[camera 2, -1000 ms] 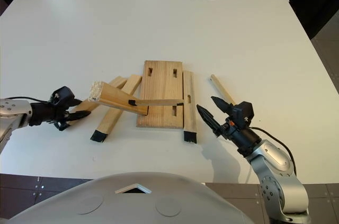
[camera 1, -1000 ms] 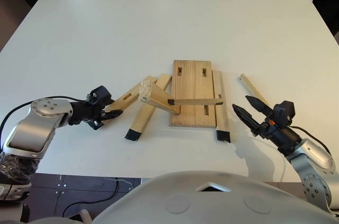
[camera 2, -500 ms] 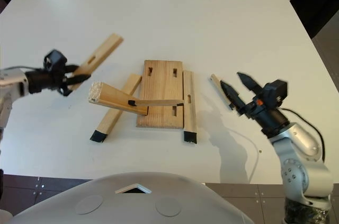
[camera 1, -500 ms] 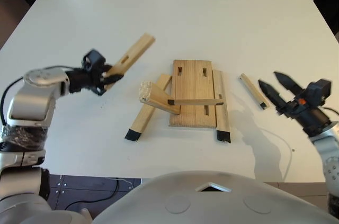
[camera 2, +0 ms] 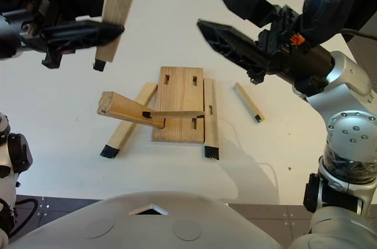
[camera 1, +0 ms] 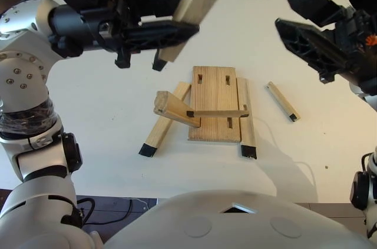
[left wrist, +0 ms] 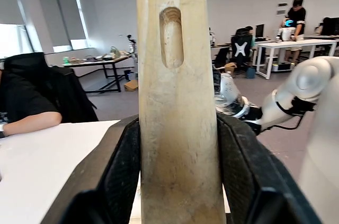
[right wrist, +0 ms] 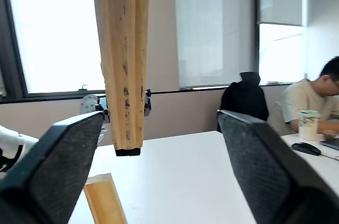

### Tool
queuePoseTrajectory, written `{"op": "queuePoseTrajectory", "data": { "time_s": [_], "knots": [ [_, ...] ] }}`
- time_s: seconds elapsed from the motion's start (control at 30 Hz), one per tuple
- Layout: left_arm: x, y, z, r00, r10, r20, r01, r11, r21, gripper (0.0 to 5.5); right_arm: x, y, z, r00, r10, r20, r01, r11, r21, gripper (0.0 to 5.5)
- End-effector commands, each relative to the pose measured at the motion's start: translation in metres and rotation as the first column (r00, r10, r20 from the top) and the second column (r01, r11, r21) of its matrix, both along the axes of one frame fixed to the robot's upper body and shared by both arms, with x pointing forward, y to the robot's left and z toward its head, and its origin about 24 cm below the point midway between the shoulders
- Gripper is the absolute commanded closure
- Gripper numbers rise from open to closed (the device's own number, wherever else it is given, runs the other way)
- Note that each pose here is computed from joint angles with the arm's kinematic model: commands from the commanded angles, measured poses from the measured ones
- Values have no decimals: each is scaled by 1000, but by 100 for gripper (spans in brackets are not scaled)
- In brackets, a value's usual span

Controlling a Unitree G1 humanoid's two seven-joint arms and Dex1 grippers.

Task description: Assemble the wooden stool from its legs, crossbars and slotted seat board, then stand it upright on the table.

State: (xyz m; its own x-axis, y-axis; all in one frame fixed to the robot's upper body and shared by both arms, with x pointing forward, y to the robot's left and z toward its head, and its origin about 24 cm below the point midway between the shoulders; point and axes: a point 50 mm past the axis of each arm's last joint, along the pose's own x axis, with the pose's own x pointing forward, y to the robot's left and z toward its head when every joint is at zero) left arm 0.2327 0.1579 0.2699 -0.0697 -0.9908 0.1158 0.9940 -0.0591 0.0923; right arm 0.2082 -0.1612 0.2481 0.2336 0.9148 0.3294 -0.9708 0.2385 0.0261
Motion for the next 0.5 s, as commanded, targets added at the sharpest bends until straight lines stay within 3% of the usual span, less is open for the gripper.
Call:
{"op": "queuePoseTrajectory", "data": {
  "time_s": [0.03,0.43,0.5],
  "knots": [
    [0,-2,-3,1000,-20,21,19,999,49,350,-5,15,9,992,121,20,-120,991,-49,143],
    [1,-5,-22,999,-21,43,14,988,152,350,-4,27,12,986,157,47,-151,981,-121,143],
    [1,-5,-24,999,-18,44,11,987,162,350,-4,27,11,986,158,48,-150,979,-137,165]
  ]
}}
